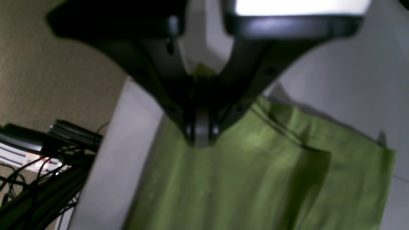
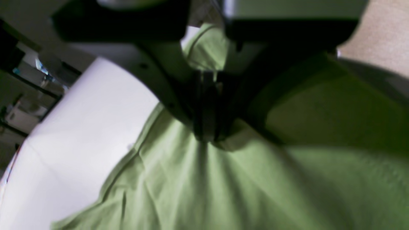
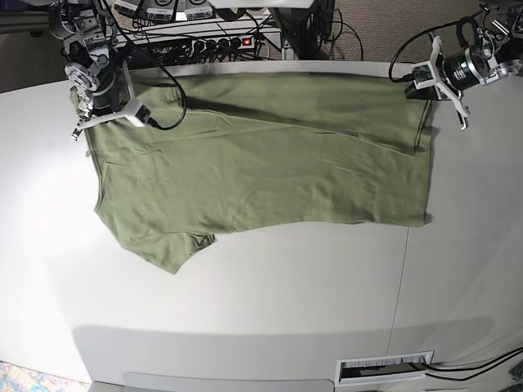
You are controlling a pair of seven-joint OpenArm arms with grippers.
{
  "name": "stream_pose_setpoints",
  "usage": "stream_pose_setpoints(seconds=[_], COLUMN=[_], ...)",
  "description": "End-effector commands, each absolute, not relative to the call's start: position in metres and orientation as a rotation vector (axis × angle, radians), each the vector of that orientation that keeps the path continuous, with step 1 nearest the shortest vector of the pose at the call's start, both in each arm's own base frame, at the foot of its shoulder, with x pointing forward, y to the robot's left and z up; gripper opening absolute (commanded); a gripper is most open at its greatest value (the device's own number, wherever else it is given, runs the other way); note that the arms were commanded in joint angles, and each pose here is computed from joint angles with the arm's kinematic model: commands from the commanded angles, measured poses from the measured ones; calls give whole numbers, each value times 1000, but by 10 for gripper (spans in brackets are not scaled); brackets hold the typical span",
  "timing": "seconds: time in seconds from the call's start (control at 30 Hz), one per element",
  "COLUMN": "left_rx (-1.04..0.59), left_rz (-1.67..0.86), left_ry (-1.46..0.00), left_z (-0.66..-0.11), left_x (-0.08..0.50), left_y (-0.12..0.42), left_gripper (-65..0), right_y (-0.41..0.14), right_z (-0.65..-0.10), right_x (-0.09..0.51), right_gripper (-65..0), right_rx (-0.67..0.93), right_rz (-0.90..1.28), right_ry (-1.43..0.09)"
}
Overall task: Fold the T-shirt properly
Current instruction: 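Open both grippers and raise them off the folded edge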
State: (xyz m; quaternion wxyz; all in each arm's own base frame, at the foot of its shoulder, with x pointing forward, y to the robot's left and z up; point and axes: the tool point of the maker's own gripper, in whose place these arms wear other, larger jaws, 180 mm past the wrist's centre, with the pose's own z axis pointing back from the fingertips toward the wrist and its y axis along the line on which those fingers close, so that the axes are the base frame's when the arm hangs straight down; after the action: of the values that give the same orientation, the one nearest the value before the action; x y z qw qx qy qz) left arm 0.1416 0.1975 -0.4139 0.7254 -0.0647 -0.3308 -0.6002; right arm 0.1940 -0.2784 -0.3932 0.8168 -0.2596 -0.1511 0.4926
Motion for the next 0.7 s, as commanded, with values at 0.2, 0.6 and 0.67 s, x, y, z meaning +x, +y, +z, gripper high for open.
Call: stream_pose_setpoints(seconds=[0.2, 0.6, 0.67], left_rx=[-20, 270, 305], left_rz=[-1424, -1373, -1336], left_ry=[-654, -838, -885], left_z=[-415, -350, -335], left_x=[138, 209, 227], left_y=[206, 217, 223], left_gripper=[-650, -650, -650], right_y=[-271, -283, -279], right_z=[-377, -326, -320], right_x=[207, 243, 251], right_gripper=[-650, -650, -650], right_rx=[-560, -525, -506], right_rz=[1059, 880, 862], right_ry=[-403, -624, -658])
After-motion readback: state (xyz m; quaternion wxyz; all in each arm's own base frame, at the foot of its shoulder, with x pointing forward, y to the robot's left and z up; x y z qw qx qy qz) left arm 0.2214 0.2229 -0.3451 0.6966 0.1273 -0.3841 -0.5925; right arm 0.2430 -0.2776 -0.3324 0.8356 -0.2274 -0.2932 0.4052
